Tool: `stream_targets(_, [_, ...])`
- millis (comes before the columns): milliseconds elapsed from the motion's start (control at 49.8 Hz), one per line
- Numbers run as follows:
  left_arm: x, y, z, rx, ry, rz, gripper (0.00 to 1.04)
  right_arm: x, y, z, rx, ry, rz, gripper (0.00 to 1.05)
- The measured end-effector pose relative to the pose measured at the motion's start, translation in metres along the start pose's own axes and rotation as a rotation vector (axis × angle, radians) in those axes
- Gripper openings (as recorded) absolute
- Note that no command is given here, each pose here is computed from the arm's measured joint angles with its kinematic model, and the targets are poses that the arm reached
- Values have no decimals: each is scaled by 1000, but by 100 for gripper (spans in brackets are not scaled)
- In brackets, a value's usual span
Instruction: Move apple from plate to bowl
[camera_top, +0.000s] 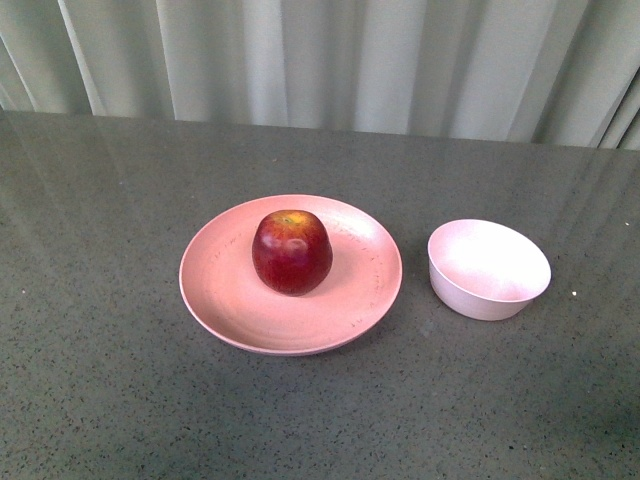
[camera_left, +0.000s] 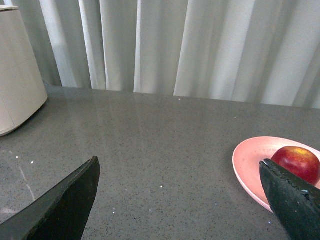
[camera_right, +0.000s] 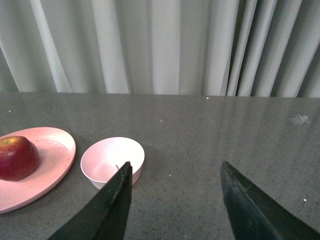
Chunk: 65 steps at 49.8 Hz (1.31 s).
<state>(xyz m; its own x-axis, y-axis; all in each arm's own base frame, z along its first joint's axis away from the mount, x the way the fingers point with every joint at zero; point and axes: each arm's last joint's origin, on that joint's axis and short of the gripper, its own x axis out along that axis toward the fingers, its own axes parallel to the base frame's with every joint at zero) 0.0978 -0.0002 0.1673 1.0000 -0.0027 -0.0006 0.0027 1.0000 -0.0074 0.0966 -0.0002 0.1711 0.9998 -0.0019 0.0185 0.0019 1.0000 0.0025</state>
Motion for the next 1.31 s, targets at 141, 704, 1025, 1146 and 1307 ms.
stream_targets(141, [0, 0, 0, 0, 0, 0, 96, 0, 0, 0, 0, 0, 0, 80])
stream_targets(704, [67, -29, 16, -353, 548, -501, 96, 0, 0, 0, 0, -1, 1, 96])
stream_targets(1025, [146, -87, 0, -246, 648, -600, 96, 0, 0, 0, 0, -1, 1, 96])
stream_targets(1146, [166, -106, -6, -224, 675, -618, 96, 0, 0, 0, 0, -1, 1, 96])
stream_targets(1307, [186, -122, -12, -201, 693, -613, 96, 0, 0, 0, 0, -1, 1, 96])
